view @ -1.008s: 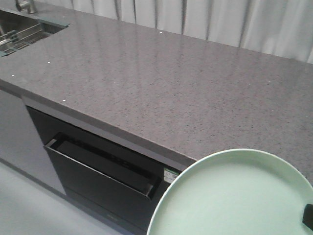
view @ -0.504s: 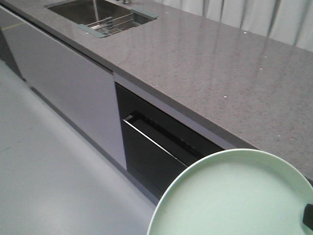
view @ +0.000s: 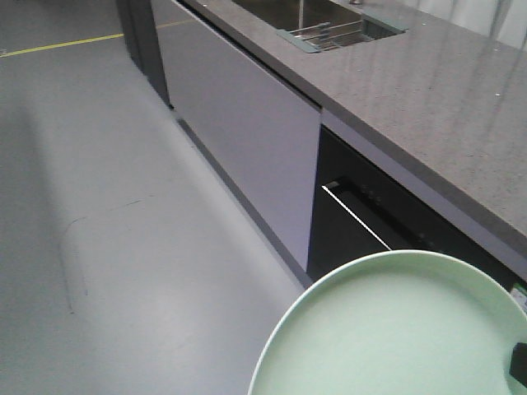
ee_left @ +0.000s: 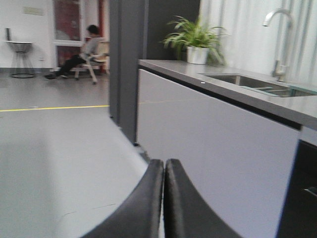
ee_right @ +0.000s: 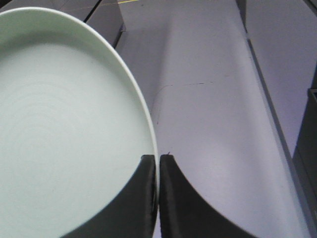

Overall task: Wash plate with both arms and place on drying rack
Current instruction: 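Hold the plate in the right gripper while the base turns away, then carry the plate in the right gripper while driving down the aisle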

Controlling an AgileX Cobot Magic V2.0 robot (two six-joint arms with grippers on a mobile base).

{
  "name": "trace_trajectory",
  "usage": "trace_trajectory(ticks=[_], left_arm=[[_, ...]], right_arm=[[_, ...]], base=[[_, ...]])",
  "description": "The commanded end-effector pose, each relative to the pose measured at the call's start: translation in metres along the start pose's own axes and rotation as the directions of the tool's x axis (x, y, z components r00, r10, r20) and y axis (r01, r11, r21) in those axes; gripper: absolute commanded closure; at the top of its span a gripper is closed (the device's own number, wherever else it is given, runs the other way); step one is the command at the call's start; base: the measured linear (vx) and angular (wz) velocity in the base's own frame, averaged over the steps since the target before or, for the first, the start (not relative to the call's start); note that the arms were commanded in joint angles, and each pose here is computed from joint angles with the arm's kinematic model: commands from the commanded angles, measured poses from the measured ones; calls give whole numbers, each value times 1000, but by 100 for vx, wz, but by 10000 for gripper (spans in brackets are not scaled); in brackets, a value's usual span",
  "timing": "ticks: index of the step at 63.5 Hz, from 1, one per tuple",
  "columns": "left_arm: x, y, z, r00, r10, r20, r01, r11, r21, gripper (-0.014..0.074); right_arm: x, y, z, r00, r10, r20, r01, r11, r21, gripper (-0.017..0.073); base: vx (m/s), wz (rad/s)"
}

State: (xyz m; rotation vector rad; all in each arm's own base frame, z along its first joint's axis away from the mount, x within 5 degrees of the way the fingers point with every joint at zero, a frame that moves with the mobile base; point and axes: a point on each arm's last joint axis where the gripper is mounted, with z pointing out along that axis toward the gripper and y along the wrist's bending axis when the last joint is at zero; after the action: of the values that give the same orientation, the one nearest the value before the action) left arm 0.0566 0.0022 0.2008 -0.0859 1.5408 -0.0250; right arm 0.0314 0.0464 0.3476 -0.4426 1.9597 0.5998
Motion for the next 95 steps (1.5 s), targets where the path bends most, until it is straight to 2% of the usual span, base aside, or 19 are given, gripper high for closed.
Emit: trace_trajectory(ticks=[1, 43, 95], left_arm=[[-16, -1, -3, 993, -15, 115, 14, 1000, 6, 600], [-16, -1, -3, 993, -15, 115, 14, 1000, 6, 600], [-16, -1, -3, 993, -16, 113, 15, 1000, 15, 600]], right_arm=[[-12, 1, -2, 997, 9, 83, -9, 1000, 1, 561], [-12, 1, -2, 997, 9, 82, -9, 1000, 1, 561], [-12, 1, -2, 997, 9, 83, -9, 1000, 1, 561]], base=[[-11, 57], [-7, 53], [7, 24]])
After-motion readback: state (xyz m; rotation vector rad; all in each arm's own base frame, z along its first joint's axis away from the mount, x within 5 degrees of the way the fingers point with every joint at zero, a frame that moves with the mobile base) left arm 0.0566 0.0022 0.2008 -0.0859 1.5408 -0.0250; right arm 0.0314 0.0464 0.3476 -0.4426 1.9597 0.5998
